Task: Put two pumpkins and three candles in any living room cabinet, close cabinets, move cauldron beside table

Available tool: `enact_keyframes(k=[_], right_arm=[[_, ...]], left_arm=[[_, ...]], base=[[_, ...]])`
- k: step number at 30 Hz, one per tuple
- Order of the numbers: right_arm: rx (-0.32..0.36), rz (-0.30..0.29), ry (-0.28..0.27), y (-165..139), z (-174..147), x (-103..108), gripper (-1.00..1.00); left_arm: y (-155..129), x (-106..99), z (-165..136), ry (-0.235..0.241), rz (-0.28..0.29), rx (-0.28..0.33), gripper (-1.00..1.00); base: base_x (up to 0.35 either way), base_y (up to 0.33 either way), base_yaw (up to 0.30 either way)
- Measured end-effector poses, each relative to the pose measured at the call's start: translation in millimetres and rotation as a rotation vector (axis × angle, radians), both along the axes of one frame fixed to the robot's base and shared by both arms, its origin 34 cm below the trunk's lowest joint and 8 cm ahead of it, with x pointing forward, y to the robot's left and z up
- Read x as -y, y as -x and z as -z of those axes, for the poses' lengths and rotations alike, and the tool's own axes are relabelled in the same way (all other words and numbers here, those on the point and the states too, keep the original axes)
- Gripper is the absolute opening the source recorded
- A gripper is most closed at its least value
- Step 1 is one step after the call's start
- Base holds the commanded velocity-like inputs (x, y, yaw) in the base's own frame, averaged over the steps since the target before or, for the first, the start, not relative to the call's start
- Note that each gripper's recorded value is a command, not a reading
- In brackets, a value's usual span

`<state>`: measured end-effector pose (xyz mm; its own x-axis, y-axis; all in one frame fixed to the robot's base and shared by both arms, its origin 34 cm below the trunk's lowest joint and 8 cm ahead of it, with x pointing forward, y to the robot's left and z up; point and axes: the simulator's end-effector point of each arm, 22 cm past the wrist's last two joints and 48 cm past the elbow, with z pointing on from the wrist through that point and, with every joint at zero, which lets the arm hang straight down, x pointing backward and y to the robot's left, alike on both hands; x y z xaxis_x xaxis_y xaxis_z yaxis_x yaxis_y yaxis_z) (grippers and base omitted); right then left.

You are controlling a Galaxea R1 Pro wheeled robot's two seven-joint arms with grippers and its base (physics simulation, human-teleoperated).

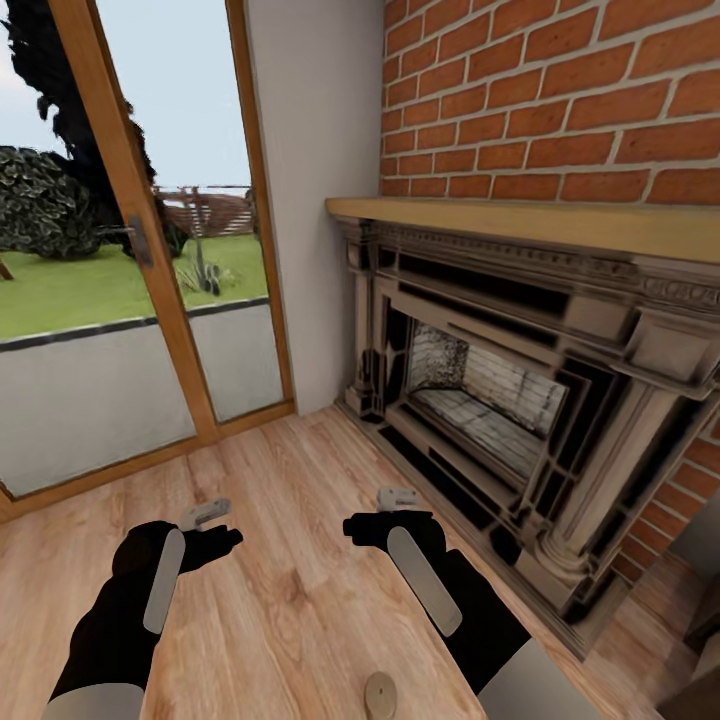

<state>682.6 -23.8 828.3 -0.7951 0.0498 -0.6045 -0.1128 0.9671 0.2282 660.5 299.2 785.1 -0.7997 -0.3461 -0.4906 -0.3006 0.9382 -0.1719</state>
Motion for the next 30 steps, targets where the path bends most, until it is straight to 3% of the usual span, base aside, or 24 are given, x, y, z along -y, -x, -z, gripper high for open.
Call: enact_keyframes(k=[9, 16, 30], right_arm=[[0.0, 0.0, 0.0, 0.0, 0.0, -0.1, 1.0], [0.001, 0.0, 0.001, -0.1, -0.5, -0.4, 1.0], [0.0, 0.002, 0.0, -0.3, 3.0, 0.6, 1.0]], left_arm=[[0.0, 0.2, 0.2, 0.0, 0.0, -0.001, 1.0], [0.1, 0.1, 0.4, 0.001, 0.0, -0.001, 1.0], [0.2, 2.4, 3.8, 0.0, 0.002, -0.003, 1.0]], base=[[0.189, 0.203, -0.1], [0.03, 0.253, -0.006], [0.001, 0.022, 0.0]])
